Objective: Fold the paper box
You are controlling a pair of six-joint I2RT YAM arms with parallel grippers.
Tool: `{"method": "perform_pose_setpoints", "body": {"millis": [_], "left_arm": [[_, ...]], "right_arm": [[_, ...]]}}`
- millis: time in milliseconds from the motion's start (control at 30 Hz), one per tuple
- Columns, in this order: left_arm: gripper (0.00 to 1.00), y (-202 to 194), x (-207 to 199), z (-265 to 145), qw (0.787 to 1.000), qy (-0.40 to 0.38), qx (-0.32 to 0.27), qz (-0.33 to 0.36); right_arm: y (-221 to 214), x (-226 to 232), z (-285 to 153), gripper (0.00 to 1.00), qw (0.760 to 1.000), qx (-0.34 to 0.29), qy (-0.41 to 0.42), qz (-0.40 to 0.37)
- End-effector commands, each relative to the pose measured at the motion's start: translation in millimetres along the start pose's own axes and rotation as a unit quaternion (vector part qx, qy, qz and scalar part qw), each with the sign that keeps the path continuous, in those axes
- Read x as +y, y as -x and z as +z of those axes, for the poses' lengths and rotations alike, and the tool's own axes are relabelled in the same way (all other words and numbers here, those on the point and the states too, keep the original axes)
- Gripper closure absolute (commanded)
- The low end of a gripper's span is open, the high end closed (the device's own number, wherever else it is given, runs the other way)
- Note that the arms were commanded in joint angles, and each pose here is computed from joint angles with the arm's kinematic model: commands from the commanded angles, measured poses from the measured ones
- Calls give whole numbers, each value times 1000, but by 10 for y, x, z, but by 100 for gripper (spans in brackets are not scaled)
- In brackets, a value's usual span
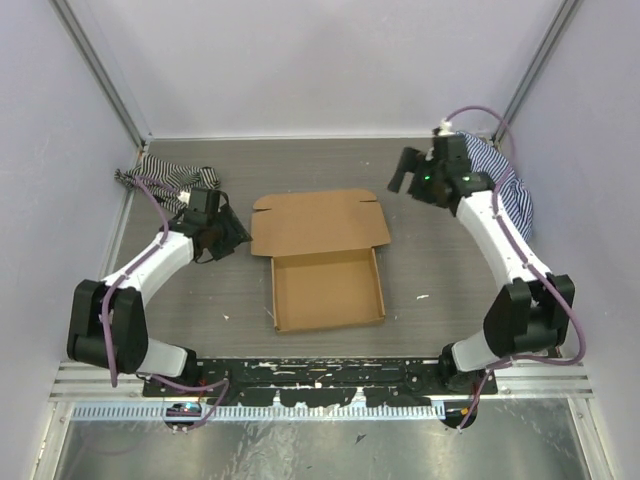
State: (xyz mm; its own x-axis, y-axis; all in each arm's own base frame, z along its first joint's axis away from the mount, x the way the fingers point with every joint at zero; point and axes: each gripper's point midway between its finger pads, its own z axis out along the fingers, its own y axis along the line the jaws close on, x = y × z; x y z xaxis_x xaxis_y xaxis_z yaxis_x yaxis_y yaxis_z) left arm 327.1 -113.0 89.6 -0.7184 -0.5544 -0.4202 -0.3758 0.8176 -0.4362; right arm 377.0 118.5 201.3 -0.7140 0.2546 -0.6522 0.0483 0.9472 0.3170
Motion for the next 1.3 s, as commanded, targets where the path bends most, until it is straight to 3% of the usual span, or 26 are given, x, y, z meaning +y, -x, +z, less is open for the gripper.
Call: {"method": "perform_pose_setpoints", "body": {"millis": [0, 167, 267, 367, 567, 767, 1267], "left_arm": [[35, 15, -137, 84, 999, -30, 13, -5], [35, 8, -156, 221, 999, -30, 27, -10], [36, 12, -171, 316, 999, -29, 35, -10], [36, 3, -209, 412, 998, -34, 47, -11], [38, -18, -281, 557, 997, -49, 60, -15], [39, -39, -393, 625, 994, -71, 77, -20], [41, 143, -407, 485, 997, -56, 49, 15]], "right_arm": [[211, -378, 356, 0, 998, 14, 39, 38], [-69, -361, 836, 1, 987, 63, 125, 79], [-250, -321, 999, 12, 982, 86, 144, 86], [-362, -332, 1089, 16, 981, 97, 141, 90], [-505, -202, 1136, 24, 978, 120, 157, 71], [-637, -5, 1198, 41, 974, 144, 168, 54], [-503, 69, 1084, 57, 984, 118, 126, 32]]}}
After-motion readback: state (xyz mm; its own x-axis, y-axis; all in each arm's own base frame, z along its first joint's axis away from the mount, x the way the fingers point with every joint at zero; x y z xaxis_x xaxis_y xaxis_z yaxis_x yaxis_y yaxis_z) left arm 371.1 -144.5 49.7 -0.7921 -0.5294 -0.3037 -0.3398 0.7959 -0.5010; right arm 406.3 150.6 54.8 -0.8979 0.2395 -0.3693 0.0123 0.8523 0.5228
